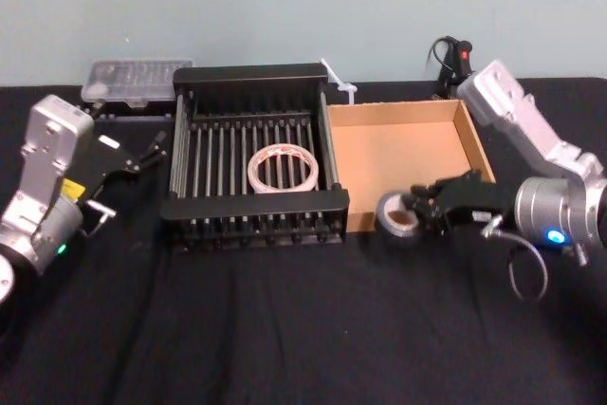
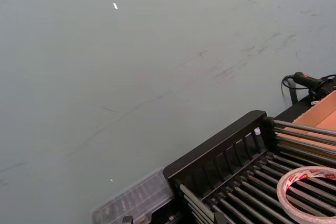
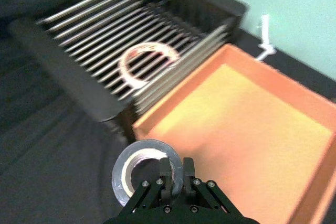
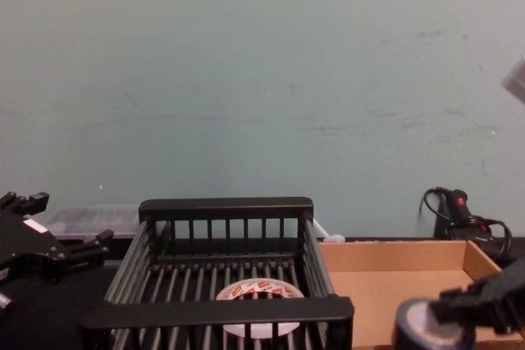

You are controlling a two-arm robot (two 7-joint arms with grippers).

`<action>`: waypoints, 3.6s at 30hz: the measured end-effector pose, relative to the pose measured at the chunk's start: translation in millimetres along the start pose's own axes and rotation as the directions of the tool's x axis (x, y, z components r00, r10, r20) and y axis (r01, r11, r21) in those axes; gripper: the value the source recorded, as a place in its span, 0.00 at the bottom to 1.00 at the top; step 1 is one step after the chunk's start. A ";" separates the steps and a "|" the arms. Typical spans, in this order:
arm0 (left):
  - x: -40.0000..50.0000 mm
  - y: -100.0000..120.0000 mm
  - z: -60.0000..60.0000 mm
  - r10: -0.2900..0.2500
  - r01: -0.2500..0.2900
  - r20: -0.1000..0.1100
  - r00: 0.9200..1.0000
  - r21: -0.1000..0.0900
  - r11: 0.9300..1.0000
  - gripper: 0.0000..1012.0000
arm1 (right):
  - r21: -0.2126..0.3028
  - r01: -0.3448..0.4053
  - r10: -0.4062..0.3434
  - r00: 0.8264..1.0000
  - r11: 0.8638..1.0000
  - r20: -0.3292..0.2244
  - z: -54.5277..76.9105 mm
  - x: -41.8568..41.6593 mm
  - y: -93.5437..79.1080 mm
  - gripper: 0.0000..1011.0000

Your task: Pick up the white tape and place it into the black box , Pick up the silver tape and place it into the brown box.

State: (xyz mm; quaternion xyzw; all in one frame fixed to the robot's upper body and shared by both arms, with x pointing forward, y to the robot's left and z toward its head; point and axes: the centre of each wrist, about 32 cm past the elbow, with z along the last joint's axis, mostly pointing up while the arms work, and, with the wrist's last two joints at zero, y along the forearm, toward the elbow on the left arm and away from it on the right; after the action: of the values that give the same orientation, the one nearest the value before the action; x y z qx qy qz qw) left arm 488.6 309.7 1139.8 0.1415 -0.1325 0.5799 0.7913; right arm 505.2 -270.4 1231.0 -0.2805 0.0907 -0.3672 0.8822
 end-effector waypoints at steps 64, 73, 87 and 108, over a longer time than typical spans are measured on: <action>0.0 0.0 0.0 0.000 0.000 0.000 1.000 0.000 1.000 0.99 | 0.031 0.168 -0.166 0.984 0.985 -0.068 12.9 26.7 14.4 0.99; 0.0 0.0 0.0 0.000 0.000 0.000 1.000 0.000 1.000 0.99 | 0.085 0.248 -0.243 0.968 0.965 -0.066 9.4 22.0 11.6 0.99; 0.0 0.0 0.0 0.000 0.000 0.000 1.000 0.000 1.000 0.99 | 0.284 0.473 -0.504 0.862 0.834 0.047 -24.7 -4.3 23.1 0.99; 0.0 0.0 0.0 0.000 0.000 0.000 1.000 0.000 1.000 0.99 | 0.316 0.541 -0.579 0.814 0.780 0.035 -62.3 -21.3 34.2 0.99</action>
State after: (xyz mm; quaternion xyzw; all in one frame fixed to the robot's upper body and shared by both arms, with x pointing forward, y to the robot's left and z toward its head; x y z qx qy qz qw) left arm 488.6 309.7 1139.8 0.1415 -0.1325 0.5800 0.7913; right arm 487.7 -262.6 1159.3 -0.1850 -0.1097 -0.6031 0.7681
